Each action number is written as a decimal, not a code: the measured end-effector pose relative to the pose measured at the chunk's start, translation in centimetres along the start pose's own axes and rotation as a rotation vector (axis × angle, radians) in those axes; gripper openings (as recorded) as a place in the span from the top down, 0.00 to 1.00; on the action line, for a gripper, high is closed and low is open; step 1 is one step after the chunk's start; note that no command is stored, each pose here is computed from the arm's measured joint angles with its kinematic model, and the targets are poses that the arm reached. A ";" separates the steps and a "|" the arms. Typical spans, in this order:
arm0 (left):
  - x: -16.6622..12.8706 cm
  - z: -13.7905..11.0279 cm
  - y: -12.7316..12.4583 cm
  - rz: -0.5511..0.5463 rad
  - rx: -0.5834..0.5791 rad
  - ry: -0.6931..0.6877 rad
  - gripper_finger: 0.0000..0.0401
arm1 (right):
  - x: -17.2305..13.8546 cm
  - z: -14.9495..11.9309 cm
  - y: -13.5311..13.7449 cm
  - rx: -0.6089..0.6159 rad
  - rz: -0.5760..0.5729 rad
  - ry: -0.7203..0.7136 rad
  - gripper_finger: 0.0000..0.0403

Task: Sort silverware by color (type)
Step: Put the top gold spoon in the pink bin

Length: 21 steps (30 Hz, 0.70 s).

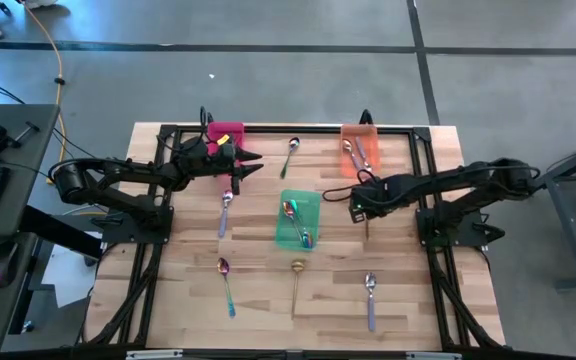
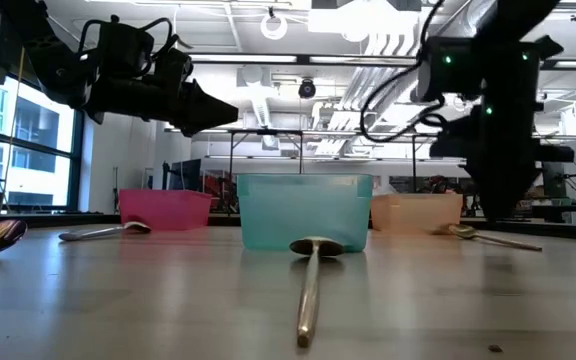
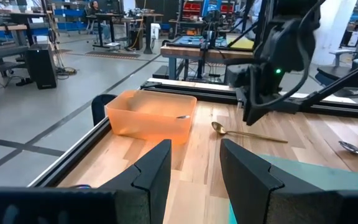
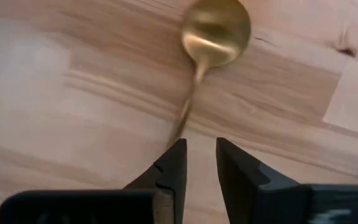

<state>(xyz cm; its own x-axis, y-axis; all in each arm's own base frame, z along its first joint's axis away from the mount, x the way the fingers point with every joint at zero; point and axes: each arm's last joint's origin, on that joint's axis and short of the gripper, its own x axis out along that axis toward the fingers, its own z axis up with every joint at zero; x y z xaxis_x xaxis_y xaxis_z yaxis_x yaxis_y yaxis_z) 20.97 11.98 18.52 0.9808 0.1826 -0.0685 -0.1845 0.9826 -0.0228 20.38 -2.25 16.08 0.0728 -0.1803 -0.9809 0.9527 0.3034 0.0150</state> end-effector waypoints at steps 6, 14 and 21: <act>0.0 0.0 0.0 0.000 0.000 0.000 0.69 | 0.9 0.1 -0.1 0.041 0.044 -0.019 0.75; 0.0 0.0 0.0 0.003 0.000 0.000 0.69 | 1.1 1.3 -0.6 0.089 0.024 -0.086 0.72; 0.0 -0.1 0.0 0.003 -0.002 0.006 0.69 | 3.5 1.1 -1.2 0.131 0.141 -0.099 0.79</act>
<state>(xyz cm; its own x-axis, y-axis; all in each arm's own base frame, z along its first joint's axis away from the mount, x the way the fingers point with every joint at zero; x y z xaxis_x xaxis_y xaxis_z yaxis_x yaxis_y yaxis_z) 20.96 11.98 18.46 0.9798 0.1857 -0.0747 -0.1880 0.9818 -0.0249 19.77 -4.24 12.88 0.2302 -0.2379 -0.9436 0.9609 0.2090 0.1817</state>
